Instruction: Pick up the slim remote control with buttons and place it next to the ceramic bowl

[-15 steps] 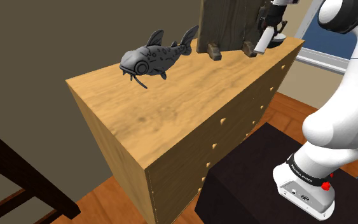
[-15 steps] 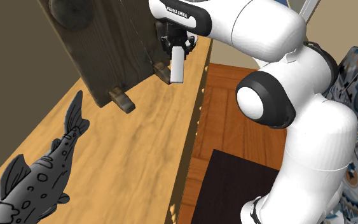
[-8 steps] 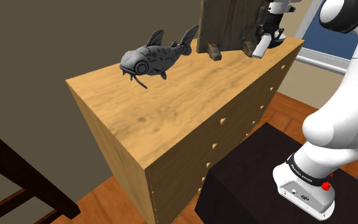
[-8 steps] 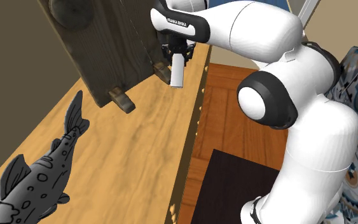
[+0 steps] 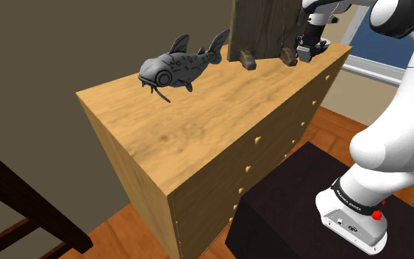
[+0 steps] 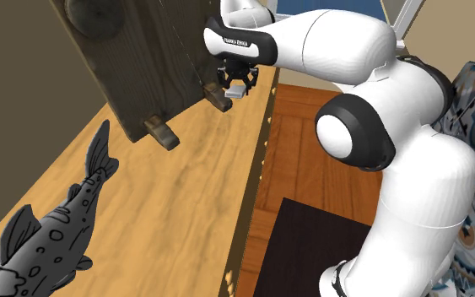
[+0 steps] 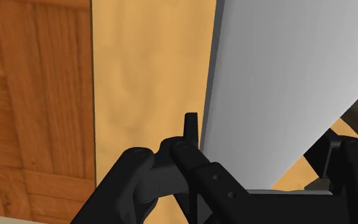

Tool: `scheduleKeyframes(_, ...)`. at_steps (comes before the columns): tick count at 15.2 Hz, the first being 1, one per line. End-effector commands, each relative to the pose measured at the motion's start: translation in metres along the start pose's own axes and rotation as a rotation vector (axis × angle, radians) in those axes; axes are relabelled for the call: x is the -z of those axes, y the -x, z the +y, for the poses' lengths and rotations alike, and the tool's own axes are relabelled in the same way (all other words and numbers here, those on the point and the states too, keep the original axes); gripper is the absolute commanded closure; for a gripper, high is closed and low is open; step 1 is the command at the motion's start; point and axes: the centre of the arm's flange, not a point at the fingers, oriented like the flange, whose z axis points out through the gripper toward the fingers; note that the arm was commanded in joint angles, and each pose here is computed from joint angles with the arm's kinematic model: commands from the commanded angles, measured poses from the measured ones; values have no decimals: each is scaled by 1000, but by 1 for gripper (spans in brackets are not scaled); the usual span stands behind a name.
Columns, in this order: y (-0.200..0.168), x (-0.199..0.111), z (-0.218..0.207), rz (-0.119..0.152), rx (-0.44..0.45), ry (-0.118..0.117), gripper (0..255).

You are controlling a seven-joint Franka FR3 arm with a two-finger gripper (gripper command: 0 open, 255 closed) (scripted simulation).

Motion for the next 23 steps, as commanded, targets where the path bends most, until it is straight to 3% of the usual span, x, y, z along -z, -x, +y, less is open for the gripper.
scheduleKeyframes(1, 4, -15, -7, -16, 12, 3, 255)
scheduleKeyframes(7, 4, -15, -7, -16, 12, 4, 255)
scheduleKeyframes(8, 5, -15, -7, -16, 12, 3, 0)
scheduleKeyframes(13, 4, -15, -7, -16, 12, 3, 0)
scheduleKeyframes(17, 4, 35, -8, -16, 12, 3, 0)
scheduleKeyframes(23, 4, 35, -8, -16, 12, 3, 0)
